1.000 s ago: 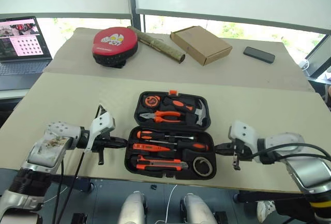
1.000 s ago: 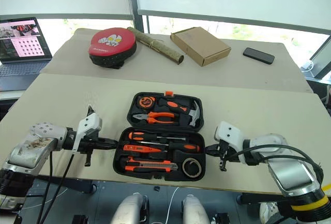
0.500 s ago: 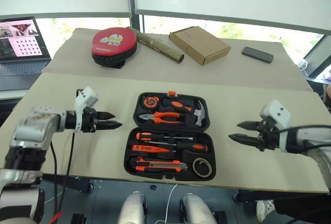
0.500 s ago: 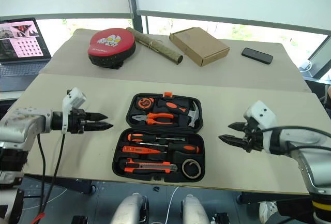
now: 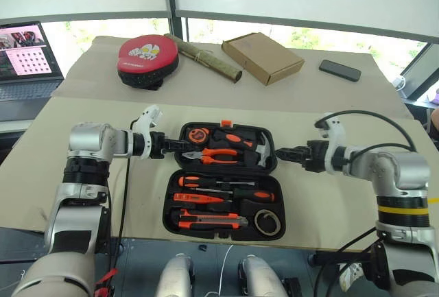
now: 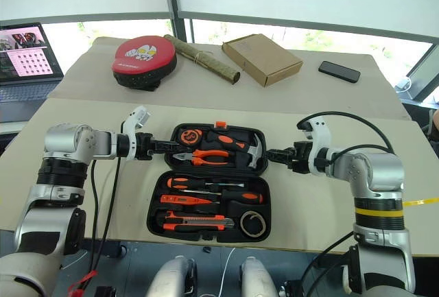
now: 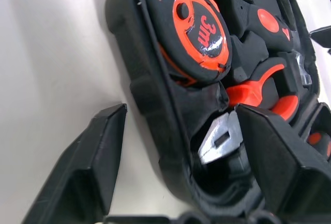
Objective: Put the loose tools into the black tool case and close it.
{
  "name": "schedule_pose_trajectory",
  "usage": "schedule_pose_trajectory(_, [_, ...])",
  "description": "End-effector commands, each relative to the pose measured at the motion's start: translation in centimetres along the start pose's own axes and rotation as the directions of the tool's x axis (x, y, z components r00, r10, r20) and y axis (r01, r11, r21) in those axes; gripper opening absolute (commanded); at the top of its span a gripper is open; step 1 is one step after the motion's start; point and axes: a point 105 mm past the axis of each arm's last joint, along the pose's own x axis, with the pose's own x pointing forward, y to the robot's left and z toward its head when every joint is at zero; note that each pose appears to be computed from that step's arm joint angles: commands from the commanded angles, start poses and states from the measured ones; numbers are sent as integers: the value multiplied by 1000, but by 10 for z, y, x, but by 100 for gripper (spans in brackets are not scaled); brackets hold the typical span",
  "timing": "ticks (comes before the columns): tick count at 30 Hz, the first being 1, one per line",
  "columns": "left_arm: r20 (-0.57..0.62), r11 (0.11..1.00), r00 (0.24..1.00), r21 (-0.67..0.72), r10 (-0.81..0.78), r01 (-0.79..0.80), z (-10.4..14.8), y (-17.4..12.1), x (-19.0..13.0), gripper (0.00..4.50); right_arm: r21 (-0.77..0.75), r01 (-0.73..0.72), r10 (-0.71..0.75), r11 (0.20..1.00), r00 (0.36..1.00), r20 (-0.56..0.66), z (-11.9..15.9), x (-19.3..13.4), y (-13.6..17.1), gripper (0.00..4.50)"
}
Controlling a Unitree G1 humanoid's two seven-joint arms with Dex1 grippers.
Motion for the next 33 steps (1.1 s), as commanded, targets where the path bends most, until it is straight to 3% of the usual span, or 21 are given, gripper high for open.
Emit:
schedule_pose_trajectory(1, [10, 999, 999, 21, -45, 45, 4, -10, -2, 149, -25, 9, -8, 1000, 1000, 26, 10, -1, 4, 258])
schedule_pose_trajectory(5, [-2, 999, 999, 12, -53, 53, -1, -11, -3, 9, -19, -13, 14, 1000, 1000, 21, 9, 3, 11, 112])
schedule_pose_trajectory(7, [1, 998, 998, 5, -66, 66, -1, -13, -3, 0, -15, -20, 21, 1000, 1000, 22, 10, 3, 13, 42])
schedule_pose_trajectory(9, [8, 997, 997, 9, -79, 79, -2, -15, -3, 0, -8, -27, 27, 1000, 999, 28, 11, 1, 15, 2])
schedule_pose_trajectory(15, [141, 979, 972, 112, -186, 171, 15, -37, -3, 0, -20, -35, 37, 999, 991, 129, 33, -5, 22, 2])
schedule_pose_trajectory(19, [379, 940, 900, 330, -215, 86, 55, -53, -10, 0, -100, -2, 31, 995, 955, 295, 65, -17, 26, 2])
schedule_pose_trajectory(22, [430, 895, 868, 444, -247, 35, 61, -60, -13, 0, -158, 43, 17, 987, 933, 359, 75, -22, 25, 2])
schedule_pose_trajectory(27, [460, 836, 847, 547, -266, -35, 49, -60, -14, 0, -303, 109, 20, 947, 919, 394, 64, -26, 25, 2])
schedule_pose_trajectory(33, [549, 768, 823, 587, -146, -256, 22, -33, -24, 0, -490, 200, 46, 848, 895, 444, 24, -33, 33, 2])
